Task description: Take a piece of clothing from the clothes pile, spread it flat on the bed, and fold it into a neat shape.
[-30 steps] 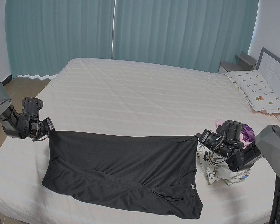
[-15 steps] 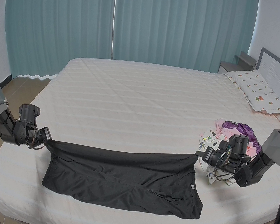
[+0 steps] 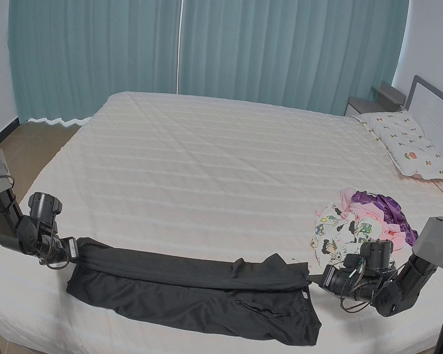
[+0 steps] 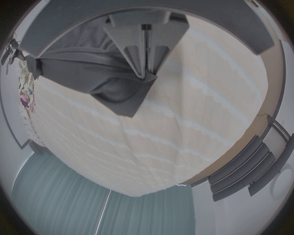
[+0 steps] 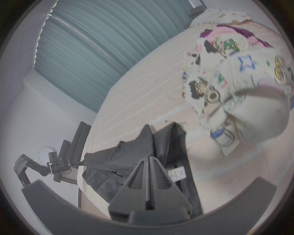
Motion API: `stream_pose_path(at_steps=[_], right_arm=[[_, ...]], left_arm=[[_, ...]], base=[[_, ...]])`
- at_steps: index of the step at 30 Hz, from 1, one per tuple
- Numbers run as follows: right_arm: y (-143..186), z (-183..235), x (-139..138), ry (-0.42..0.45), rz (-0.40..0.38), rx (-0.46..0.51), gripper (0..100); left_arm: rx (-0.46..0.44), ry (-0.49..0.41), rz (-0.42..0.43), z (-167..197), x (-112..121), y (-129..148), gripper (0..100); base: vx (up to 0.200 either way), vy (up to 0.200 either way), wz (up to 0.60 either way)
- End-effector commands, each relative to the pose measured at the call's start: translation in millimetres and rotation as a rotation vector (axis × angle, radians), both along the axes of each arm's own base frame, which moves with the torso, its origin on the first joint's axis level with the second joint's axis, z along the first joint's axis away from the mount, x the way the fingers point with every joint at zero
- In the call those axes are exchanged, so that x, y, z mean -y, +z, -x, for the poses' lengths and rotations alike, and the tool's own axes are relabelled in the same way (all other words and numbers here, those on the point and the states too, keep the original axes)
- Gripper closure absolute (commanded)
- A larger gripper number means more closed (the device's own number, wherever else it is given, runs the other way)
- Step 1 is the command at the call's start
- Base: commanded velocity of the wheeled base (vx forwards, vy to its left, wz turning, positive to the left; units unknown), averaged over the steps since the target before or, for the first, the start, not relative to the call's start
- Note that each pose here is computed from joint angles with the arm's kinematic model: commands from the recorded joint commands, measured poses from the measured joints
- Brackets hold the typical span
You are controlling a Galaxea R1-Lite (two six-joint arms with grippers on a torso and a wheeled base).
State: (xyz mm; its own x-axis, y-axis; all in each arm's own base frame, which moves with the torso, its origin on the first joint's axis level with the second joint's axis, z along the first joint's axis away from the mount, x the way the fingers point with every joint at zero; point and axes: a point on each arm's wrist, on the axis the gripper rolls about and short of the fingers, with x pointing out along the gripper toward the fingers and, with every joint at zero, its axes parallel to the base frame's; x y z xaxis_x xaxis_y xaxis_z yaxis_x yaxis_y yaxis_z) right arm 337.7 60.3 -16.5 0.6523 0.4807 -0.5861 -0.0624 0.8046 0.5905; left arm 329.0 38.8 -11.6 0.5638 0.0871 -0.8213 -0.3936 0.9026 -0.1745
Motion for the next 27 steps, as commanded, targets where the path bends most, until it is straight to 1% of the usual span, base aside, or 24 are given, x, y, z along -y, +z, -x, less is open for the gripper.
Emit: stream_pose_path(at_steps=[1,5,6,7,8,10,15,18,20,21,22,23,24,25,27], right_arm=[[-14.6,5.2,-2.3,0.009,0.011,-0.071,100],[-13.7,6.9,-2.6,0.022,0.026,-0.094,100],[-14.5,9.2,-2.2,0.044,0.056,-0.105,0],[-14.5,9.2,-2.2,0.044,0.056,-0.105,0],[-15.6,10.7,-1.5,0.062,0.100,-0.110,0],[-14.3,10.2,-1.4,0.059,0.111,-0.098,0],[11.5,4.7,6.5,0.025,0.088,-0.022,0],[24.4,0.5,5.4,0.005,0.059,0.009,0],[31.3,-6.0,0.2,-0.005,0.035,0.030,0],[32.2,-7.2,-1.0,-0.006,0.032,0.032,0],[34.3,-10.5,-8.1,0.006,0.023,0.037,0],[34.9,-12.7,-12.4,0.012,0.019,0.040,0],[35.2,-13.0,-12.4,0.011,0.020,0.042,0],[29.5,-17.5,-23.4,0.035,0.018,0.035,0],[19.1,-21.8,-33.5,0.054,0.025,0.020,0]], left_arm=[[-0.062,-0.007,0.006,3.5,3.2,-18.2,100],[-0.104,-0.015,0.005,9.3,7.2,-27.8,100],[-0.113,-0.018,0.005,10.6,8.3,-29.9,0],[-0.113,-0.018,0.005,10.6,8.3,-29.9,0],[-0.119,-0.018,0.005,12.2,8.9,-30.6,0],[-0.123,-0.016,0.001,13.3,8.9,-31.1,0],[-0.104,0.018,-0.019,14.6,6.4,-27.3,0],[-0.073,0.042,-0.013,17.0,3.7,-17.6,0],[-0.022,0.113,0.038,17.7,-1.2,-3.3,0],[-0.007,0.130,0.052,16.9,-1.7,0.1,0],[0.043,0.176,0.112,14.9,-1.9,12.7,0],[0.073,0.197,0.155,14.5,-1.9,21.3,0],[0.079,0.198,0.162,14.2,-1.9,23.0,0],[0.152,0.223,0.256,12.5,-7.9,44.2,0],[0.181,0.232,0.291,8.6,-13.8,51.3,0]], base=[[0.000,0.000,0.00],[0.000,0.000,0.00],[0.000,0.000,0.00],[0.000,0.000,0.00],[0.000,0.000,0.00],[0.000,0.000,0.00],[0.000,0.000,0.00],[0.000,0.000,0.00],[0.000,0.000,0.00],[0.000,0.000,0.00],[0.000,0.000,0.00],[0.000,0.000,0.00],[0.000,0.000,0.00],[0.000,0.000,0.00],[0.000,0.000,0.00]])
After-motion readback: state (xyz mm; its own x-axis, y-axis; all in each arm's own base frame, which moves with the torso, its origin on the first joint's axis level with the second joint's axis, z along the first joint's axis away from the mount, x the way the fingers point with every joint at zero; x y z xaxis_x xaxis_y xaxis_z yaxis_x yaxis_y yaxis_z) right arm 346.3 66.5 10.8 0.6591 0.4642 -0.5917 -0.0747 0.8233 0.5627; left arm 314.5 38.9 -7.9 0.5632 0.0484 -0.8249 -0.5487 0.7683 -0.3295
